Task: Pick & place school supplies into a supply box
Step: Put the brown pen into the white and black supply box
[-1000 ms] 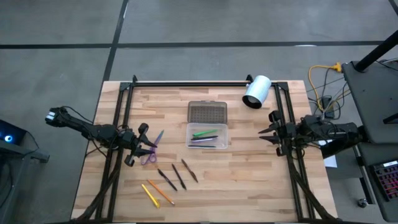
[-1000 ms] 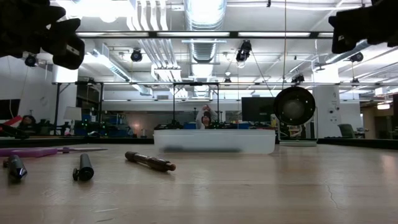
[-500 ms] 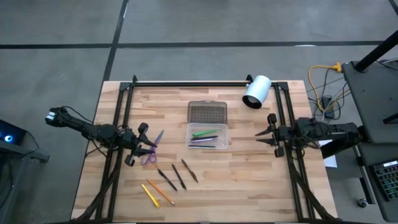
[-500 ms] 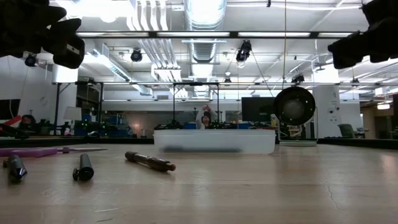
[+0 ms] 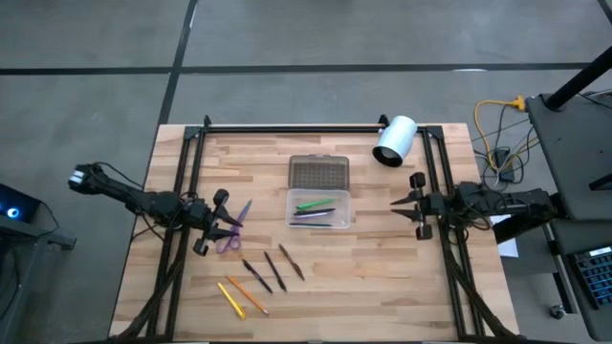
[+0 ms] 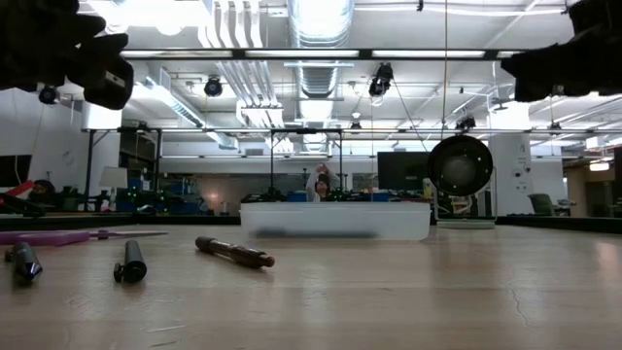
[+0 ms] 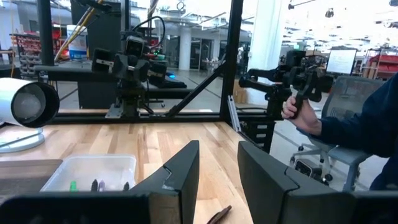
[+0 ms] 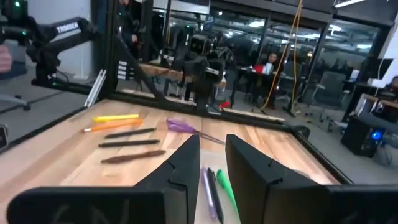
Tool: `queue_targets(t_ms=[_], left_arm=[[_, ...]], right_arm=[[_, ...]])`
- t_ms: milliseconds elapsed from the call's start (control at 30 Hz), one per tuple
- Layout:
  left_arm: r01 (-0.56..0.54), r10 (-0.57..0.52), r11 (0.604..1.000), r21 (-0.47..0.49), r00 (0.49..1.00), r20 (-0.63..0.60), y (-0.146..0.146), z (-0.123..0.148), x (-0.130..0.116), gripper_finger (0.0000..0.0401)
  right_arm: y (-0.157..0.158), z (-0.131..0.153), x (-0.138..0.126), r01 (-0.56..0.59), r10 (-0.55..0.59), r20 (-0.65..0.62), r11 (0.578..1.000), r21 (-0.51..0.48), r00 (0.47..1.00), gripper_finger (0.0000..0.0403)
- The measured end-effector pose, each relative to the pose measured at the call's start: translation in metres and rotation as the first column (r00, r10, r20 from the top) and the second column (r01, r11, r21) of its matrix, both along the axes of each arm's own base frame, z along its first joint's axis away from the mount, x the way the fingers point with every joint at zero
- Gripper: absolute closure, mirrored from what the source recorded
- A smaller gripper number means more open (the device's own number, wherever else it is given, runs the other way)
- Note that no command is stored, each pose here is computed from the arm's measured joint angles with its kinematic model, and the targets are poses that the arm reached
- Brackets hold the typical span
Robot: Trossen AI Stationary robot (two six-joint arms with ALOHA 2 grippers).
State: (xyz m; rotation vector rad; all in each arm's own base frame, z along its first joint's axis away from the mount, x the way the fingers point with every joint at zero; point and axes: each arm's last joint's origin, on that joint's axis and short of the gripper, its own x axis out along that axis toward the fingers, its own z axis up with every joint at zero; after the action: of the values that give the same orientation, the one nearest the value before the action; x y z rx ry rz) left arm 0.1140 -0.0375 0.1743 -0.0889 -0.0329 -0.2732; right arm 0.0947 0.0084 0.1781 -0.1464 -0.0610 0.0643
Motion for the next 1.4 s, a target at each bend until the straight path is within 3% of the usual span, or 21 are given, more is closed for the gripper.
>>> queue_targets(t_ms=[533, 700, 867, 1033, 1300, 1400], left_arm=[[-0.063, 0.067, 0.995, 0.078, 0.996, -0.058, -0.005, 0.019, 0.021, 0.0305], [-0.049, 0.072, 0.986, 0.159, 0.987, -0.144, -0.010, 0.026, 0.036, 0.0305], [-0.019, 0.080, 0.963, 0.268, 0.972, -0.221, -0.017, 0.035, 0.055, 0.0305], [0.033, 0.098, 0.937, 0.346, 0.929, -0.356, -0.024, 0.045, 0.076, 0.0305], [0.095, 0.128, 0.921, 0.377, 0.840, -0.526, -0.038, 0.064, 0.116, 0.0305], [0.138, 0.144, 0.908, 0.396, 0.785, -0.602, -0.045, 0.064, 0.130, 0.0305]], right_arm=[[0.000, -0.013, 0.004, -0.001, 0.002, -0.067, 1.000, 0.010, 0.998, 0.0319], [0.001, -0.014, 0.005, 0.001, 0.010, -0.095, 0.994, 0.106, 0.995, 0.0324], [0.001, -0.015, 0.006, 0.003, 0.010, -0.107, 0.993, 0.118, 0.994, 0.0331], [0.001, -0.015, 0.006, 0.002, 0.010, -0.105, 0.993, 0.114, 0.994, 0.0335], [0.001, -0.015, 0.006, 0.003, 0.009, -0.105, 0.993, 0.114, 0.994, 0.0323], [0.001, -0.015, 0.006, 0.003, 0.009, -0.105, 0.993, 0.114, 0.994, 0.0319]])
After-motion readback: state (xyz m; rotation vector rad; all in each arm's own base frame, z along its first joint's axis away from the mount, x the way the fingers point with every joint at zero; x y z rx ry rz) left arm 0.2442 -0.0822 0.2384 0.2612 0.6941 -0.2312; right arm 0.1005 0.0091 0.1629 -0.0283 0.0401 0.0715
